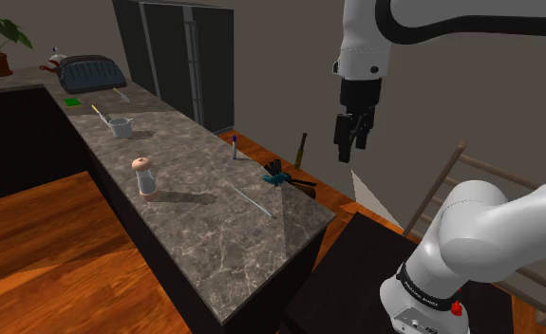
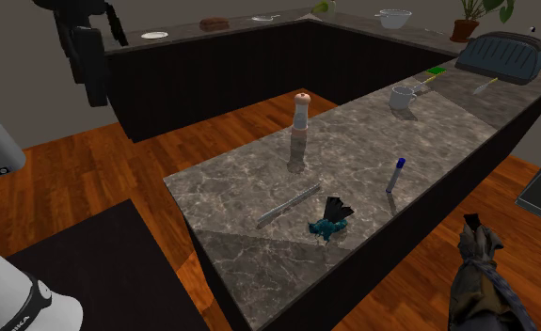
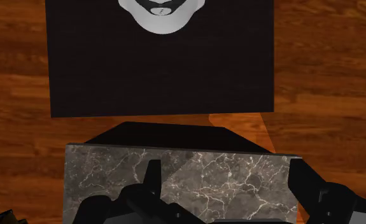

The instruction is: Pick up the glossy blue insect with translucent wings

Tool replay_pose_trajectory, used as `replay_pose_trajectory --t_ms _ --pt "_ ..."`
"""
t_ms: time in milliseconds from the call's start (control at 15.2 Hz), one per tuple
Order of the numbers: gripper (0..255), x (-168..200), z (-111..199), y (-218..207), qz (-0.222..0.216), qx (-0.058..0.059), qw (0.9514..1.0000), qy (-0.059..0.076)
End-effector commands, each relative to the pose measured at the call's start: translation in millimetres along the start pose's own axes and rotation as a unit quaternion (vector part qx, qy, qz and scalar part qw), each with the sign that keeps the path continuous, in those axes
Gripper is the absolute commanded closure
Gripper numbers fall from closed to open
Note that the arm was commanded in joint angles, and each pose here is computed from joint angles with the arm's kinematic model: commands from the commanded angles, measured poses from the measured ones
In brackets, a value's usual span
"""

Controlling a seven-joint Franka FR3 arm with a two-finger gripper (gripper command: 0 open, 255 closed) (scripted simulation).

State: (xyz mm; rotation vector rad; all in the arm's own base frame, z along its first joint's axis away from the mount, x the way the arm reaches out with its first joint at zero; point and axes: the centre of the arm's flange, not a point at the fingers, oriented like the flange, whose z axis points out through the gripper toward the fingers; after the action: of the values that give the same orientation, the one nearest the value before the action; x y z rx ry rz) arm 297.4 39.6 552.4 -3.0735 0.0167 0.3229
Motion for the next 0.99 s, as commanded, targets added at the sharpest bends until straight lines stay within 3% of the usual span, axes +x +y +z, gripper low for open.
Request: replay_pose_trajectory --t_ms 0,924 --pt "0 0.0 0.0 0.0 0.000 0.000 1.0000 0.000" --pt "0 132.5 90.6 86.6 0.011 -0.001 0.9999 0.010"
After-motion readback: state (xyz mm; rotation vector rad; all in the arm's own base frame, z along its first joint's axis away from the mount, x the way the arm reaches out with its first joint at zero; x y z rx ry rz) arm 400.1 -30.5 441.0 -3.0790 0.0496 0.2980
